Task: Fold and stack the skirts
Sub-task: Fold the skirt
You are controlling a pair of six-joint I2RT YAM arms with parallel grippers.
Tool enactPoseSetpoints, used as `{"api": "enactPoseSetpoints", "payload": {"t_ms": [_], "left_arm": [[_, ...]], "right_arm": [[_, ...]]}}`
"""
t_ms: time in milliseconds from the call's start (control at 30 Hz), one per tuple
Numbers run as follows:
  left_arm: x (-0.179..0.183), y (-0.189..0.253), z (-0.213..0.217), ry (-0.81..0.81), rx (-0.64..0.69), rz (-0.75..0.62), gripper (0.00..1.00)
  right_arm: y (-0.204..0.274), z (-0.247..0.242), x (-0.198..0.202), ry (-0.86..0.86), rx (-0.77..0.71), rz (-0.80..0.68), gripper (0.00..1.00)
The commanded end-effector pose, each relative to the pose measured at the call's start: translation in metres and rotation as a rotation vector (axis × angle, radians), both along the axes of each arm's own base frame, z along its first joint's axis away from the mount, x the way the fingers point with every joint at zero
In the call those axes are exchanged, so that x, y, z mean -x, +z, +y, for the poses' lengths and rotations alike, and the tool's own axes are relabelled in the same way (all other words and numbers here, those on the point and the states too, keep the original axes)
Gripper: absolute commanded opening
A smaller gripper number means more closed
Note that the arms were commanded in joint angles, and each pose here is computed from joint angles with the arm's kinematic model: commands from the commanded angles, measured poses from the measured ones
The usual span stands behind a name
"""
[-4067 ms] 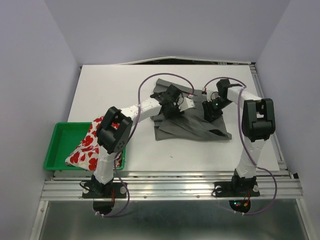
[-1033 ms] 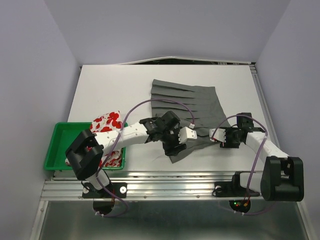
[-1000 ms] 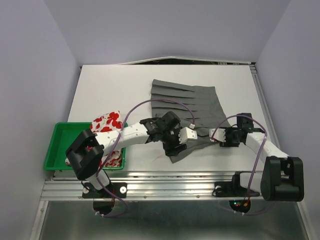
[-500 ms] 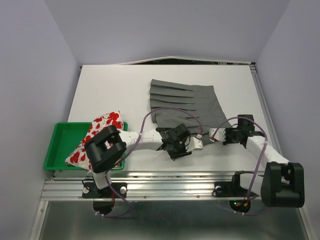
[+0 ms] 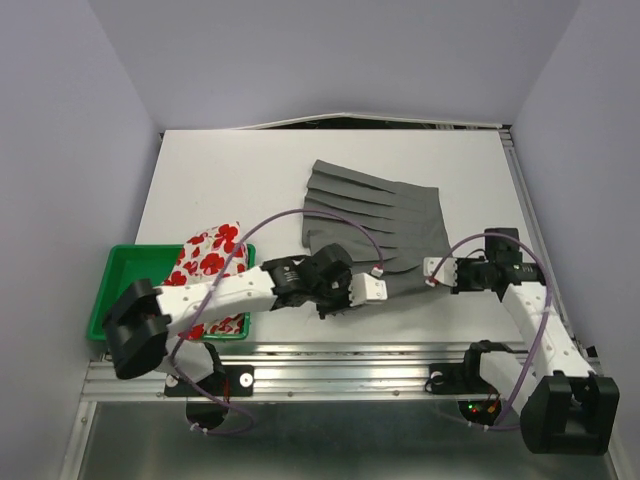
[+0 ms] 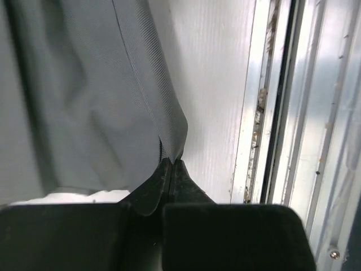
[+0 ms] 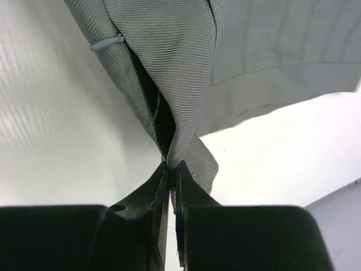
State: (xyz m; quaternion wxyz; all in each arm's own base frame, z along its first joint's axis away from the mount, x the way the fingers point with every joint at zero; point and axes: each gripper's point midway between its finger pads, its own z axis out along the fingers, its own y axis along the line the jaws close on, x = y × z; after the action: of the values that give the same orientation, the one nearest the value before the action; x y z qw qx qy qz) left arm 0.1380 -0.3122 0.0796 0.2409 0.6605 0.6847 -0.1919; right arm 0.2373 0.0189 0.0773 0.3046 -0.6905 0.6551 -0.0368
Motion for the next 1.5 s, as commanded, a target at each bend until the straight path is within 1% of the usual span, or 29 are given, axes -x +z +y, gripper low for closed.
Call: {"api": "enactPoseSetpoints", "payload": {"t_ms": [0,67,100,200,233,267,333,433,600,667,733,800,833,900,933,1000,1033,1067,1133,1233,1267,1333,1400,1433,1467], "left_arm": [[0.007,0.053,0.019,-0.022,0.083,-0.056,0.0],[-0.001,0.072,0.024,0.008,0.102,-0.069,0.0],[-0.014,0.077,0.031,0.059,0.112,-0.075,0.0],[-0.039,0.119,0.041,0.136,0.196,-0.158,0.0],[-0.043,0.133,0.046,0.158,0.219,-0.195,0.0],[-0.045,0.142,0.049,0.167,0.234,-0.213,0.0],[-0.052,0.164,0.054,0.201,0.276,-0.245,0.0],[-0.056,0.196,0.067,0.25,0.341,-0.277,0.0],[-0.072,0.243,0.085,0.354,0.44,-0.344,0.0],[-0.083,0.264,0.088,0.399,0.478,-0.391,0.0],[-0.098,0.275,0.087,0.441,0.487,-0.435,0.0],[-0.112,0.28,0.086,0.479,0.484,-0.472,0.0],[-0.125,0.279,0.082,0.505,0.477,-0.498,0.0],[-0.138,0.279,0.077,0.515,0.475,-0.523,0.0],[-0.154,0.276,0.072,0.524,0.464,-0.533,0.0],[-0.173,0.273,0.068,0.545,0.45,-0.541,0.0],[-0.187,0.28,0.071,0.565,0.457,-0.559,0.0],[-0.2,0.27,0.061,0.542,0.44,-0.545,0.0],[-0.217,0.269,0.054,0.535,0.44,-0.562,0.0],[-0.256,0.262,0.032,0.521,0.427,-0.586,0.0],[-0.267,0.26,0.031,0.525,0.419,-0.593,0.0],[-0.291,0.248,0.02,0.523,0.402,-0.585,0.0],[-0.308,0.238,0.016,0.528,0.383,-0.581,0.0],[-0.323,0.227,0.01,0.535,0.366,-0.579,0.0],[-0.331,0.219,0.008,0.538,0.356,-0.572,0.0]], "right_arm": [[0.037,0.002,0.005,-0.05,-0.041,-0.016,0.01],[0.055,0.002,0.001,-0.071,-0.057,-0.046,0.01],[0.06,0.002,0.0,-0.097,-0.073,-0.041,0.01],[0.087,0.002,-0.011,-0.155,-0.106,-0.064,0.01],[0.094,0.002,-0.013,-0.16,-0.113,-0.071,0.01],[0.112,0.003,-0.018,-0.159,-0.124,-0.101,0.01],[0.122,0.005,-0.015,-0.155,-0.134,-0.096,0.01],[0.14,0.008,-0.008,-0.129,-0.136,-0.13,0.01],[0.154,0.007,0.003,-0.117,-0.12,-0.158,0.01],[0.157,0.009,0.0,-0.124,-0.14,-0.156,0.01],[0.158,0.011,-0.009,-0.143,-0.169,-0.162,0.01],[0.152,0.012,-0.028,-0.178,-0.203,-0.134,0.01],[0.151,0.012,-0.036,-0.19,-0.214,-0.124,0.01],[0.15,0.013,-0.052,-0.199,-0.232,-0.106,0.01],[0.143,0.013,-0.062,-0.19,-0.228,-0.072,0.01],[0.131,0.015,-0.067,-0.176,-0.226,-0.028,0.01],[0.119,0.014,-0.071,-0.172,-0.218,0.004,0.01],[0.112,0.013,-0.071,-0.176,-0.209,0.026,0.01],[0.094,0.011,-0.068,-0.187,-0.195,0.077,0.01],[0.064,0.004,-0.062,-0.213,-0.156,0.168,0.01],[0.054,0.001,-0.061,-0.231,-0.144,0.204,0.01],[0.042,0.001,-0.057,-0.253,-0.144,0.249,0.01],[0.029,0.002,-0.052,-0.281,-0.154,0.325,0.01],[0.026,0.003,-0.053,-0.291,-0.158,0.347,0.01],[0.021,0.003,-0.052,-0.301,-0.163,0.375,0.01]]}}
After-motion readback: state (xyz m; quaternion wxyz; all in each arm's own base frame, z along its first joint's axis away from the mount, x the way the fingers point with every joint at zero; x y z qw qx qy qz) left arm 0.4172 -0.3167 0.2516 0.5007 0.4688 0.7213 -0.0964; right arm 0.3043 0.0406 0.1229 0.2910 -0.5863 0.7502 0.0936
